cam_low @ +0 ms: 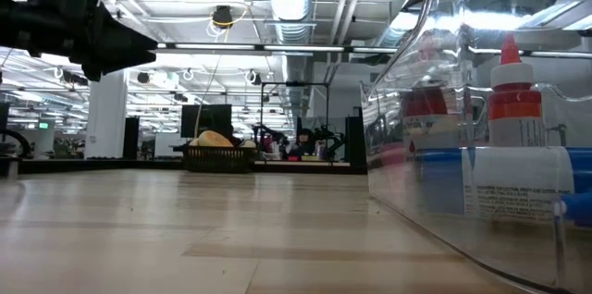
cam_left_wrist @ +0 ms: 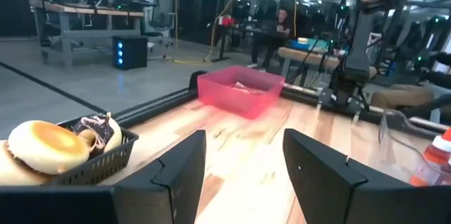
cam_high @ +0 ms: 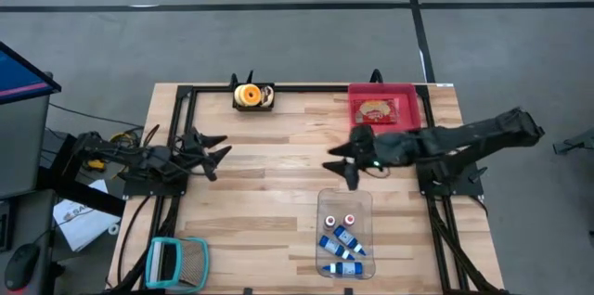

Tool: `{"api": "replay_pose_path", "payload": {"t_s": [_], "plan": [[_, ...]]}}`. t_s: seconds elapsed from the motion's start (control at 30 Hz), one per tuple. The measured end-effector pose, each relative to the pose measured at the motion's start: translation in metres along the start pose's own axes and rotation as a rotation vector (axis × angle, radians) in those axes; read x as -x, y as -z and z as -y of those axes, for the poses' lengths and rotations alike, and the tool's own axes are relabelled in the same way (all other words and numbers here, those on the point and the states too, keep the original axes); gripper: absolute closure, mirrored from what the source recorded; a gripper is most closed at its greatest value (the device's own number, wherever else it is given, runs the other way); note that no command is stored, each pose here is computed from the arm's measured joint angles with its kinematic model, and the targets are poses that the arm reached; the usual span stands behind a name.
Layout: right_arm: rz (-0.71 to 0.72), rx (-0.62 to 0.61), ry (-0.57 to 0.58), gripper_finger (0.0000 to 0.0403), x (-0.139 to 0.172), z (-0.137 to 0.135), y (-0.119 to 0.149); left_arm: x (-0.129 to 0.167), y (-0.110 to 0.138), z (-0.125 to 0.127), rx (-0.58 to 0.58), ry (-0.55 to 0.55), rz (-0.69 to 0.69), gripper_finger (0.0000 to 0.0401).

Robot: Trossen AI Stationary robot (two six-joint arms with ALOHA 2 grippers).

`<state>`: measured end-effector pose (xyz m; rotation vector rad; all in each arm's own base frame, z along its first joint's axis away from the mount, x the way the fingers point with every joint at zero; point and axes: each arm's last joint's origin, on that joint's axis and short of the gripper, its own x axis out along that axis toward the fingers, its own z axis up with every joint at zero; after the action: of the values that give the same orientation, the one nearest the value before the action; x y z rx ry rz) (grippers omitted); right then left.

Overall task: Pick & Place Food Item
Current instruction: Return to home position

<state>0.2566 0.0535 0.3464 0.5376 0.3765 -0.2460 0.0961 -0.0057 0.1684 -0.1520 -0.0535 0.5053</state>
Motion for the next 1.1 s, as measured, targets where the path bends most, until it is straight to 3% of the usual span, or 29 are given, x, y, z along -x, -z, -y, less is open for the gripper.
{"api": "replay_pose_path", "payload": {"t_s": [0.17,0.3,0.47,0.57,0.67,0.9,1.1], "plan": [[0.128,0.067,-0.151,0.0154,-0.039,0.052,0.001,-0.002,0.003,0.001,-0.024,-0.004,-0.024,0.0215],[0.137,0.071,-0.244,0.0154,-0.057,0.099,0.003,-0.003,0.005,0.002,-0.042,-0.007,-0.043,0.0215],[0.104,0.152,-0.386,0.0154,-0.057,0.122,-0.001,-0.004,0.007,0.003,-0.060,-0.009,-0.060,0.0215],[0.236,0.200,-0.465,0.0154,-0.035,0.132,0.002,-0.004,0.009,0.003,-0.071,-0.010,-0.072,0.0215],[0.383,0.229,-0.435,0.0154,-0.012,0.142,0.029,-0.005,0.010,0.003,-0.078,-0.010,-0.080,0.0215],[0.377,0.230,-0.380,0.0154,0.023,0.155,0.089,-0.005,0.011,0.004,-0.088,-0.012,-0.089,0.0215],[0.445,0.241,-0.339,0.0154,0.039,0.170,0.125,-0.006,0.011,0.004,-0.093,-0.012,-0.095,0.0215]]}}
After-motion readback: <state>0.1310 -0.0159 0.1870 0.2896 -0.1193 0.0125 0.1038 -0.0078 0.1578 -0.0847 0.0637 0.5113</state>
